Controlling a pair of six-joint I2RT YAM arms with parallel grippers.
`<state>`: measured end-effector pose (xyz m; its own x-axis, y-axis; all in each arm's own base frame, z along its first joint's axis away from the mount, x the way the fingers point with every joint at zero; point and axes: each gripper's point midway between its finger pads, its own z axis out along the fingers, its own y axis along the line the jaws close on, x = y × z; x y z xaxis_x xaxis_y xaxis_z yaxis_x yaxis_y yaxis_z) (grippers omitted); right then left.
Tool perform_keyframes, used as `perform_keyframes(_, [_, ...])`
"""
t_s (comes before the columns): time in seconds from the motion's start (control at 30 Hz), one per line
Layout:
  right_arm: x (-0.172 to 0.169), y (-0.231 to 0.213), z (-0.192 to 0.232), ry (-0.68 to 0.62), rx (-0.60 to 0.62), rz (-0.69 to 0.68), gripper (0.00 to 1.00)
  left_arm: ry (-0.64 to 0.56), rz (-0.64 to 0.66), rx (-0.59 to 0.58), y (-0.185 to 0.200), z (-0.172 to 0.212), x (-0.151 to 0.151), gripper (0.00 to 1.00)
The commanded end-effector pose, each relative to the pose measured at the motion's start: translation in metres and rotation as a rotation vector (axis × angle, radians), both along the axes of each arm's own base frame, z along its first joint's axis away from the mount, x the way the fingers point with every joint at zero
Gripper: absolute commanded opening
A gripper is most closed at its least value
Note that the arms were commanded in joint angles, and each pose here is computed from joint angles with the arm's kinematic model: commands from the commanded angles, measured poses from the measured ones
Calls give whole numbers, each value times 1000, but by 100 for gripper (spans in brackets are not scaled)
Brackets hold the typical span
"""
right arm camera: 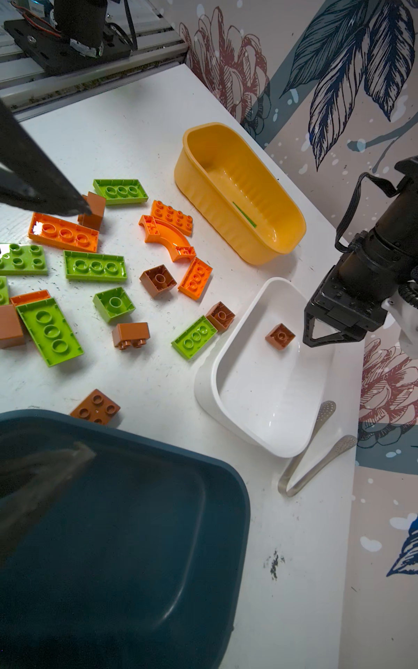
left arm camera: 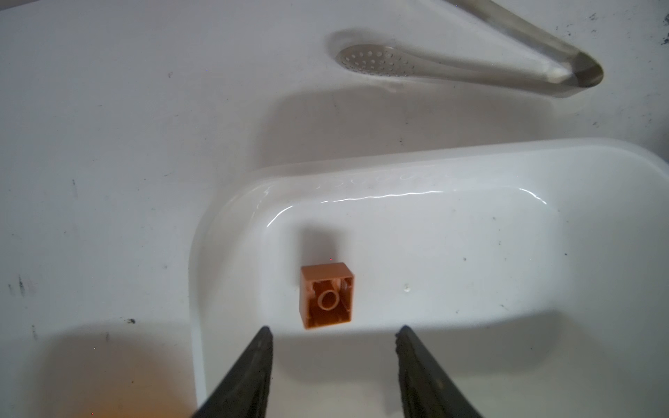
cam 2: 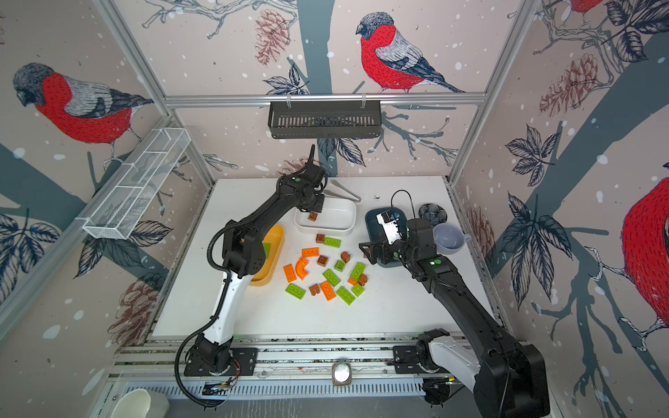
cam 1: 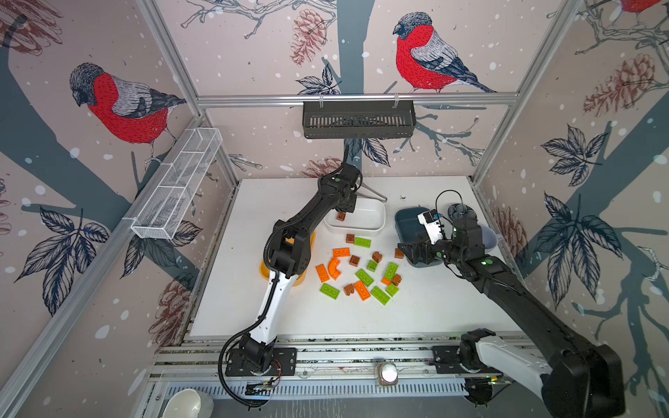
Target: Sort the legos into containers by color
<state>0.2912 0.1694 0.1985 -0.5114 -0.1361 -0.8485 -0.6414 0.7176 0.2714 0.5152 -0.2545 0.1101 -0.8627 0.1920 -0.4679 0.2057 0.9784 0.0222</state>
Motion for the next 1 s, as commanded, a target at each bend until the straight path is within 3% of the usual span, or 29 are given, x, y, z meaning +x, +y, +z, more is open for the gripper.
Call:
perform_keyframes(0.0, [-2,-2,-2,3,-8,3,99,40,0,-35,-1,12,-18,60])
perform_keyframes(0.27, [-4,-3,-8,21,-4,6,99,144,52,-12,4,33,-105,63])
perform_keyframes(0.53, [-9,-1,-14,34,8,23,100,199,229,-57,26,27,-194,55])
perform_keyframes(0.63, [-10,0,-15,38,14,28,99,207,307,-57,47,20,-215,54])
perform_keyframes(0.77, [-12,3,-16,39,30,42,99,236,412,-140,54,1,-235,54])
perform_keyframes(0.97, [-14,3,-15,42,33,47,99,253,504,-192,61,-23,-249,52])
